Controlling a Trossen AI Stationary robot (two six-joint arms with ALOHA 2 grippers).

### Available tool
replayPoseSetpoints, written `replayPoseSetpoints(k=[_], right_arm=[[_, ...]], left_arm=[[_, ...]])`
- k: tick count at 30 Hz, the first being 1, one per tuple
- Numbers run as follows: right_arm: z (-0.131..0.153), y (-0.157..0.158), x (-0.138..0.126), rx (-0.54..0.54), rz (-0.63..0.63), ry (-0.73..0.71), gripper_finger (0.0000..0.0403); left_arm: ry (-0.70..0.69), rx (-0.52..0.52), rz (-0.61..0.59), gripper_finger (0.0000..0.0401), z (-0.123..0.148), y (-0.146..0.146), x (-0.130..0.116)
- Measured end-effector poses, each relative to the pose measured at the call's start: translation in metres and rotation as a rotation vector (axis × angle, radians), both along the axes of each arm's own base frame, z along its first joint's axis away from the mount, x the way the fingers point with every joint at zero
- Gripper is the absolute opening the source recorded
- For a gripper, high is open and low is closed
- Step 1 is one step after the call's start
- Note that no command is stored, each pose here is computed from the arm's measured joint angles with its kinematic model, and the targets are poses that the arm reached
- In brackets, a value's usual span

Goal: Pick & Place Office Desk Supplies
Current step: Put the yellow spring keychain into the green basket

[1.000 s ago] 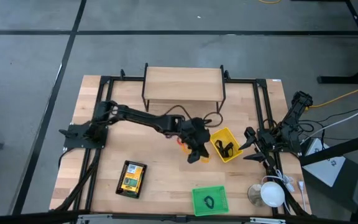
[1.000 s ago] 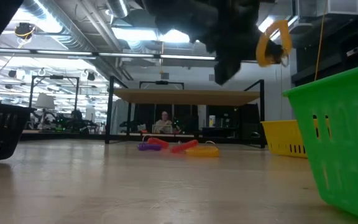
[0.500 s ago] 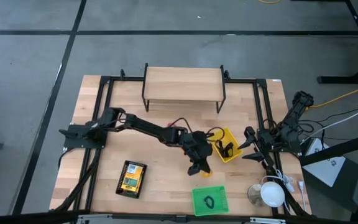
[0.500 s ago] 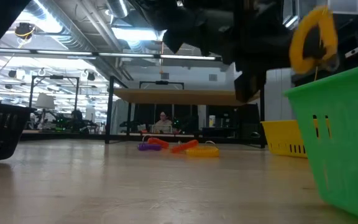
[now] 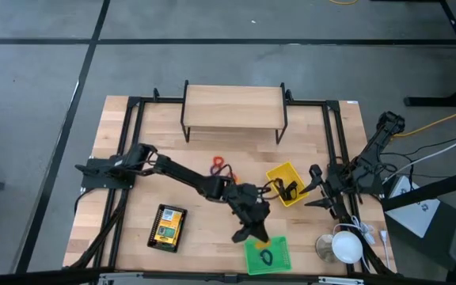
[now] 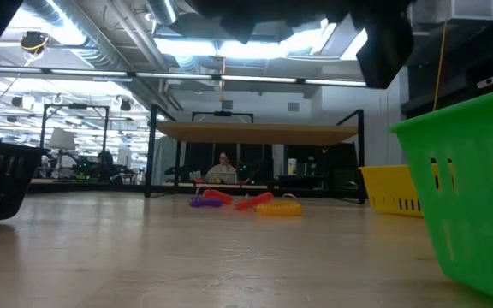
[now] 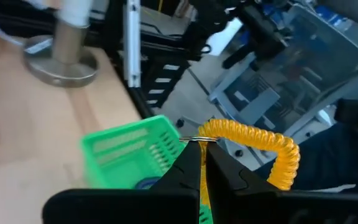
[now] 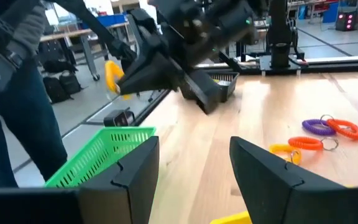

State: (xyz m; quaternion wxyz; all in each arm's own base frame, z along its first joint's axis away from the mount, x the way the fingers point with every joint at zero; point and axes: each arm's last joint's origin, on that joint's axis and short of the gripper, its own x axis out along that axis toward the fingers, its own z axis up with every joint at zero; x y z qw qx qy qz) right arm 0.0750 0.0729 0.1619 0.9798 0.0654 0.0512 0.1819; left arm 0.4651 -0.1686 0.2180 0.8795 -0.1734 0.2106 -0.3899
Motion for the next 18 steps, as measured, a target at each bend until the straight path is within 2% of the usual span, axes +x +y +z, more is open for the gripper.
replayPoseSetpoints(k=[5, 10, 18], right_arm=[[-0.001, 0.001, 0.000, -0.010, 0.000, 0.008, 0.0199], [-0.001, 0.001, 0.000, -0.010, 0.000, 0.007, 0.0199], [-0.001, 0.001, 0.000, -0.010, 0.000, 0.007, 0.0199]], left_arm=[[-0.002, 0.009, -0.044, 0.0003, -0.001, -0.024, -0.009], [-0.028, -0.039, -0.070, 0.0005, -0.013, -0.044, -0.010], [-0.015, -0.122, -0.034, 0.0018, -0.042, -0.039, 0.004]])
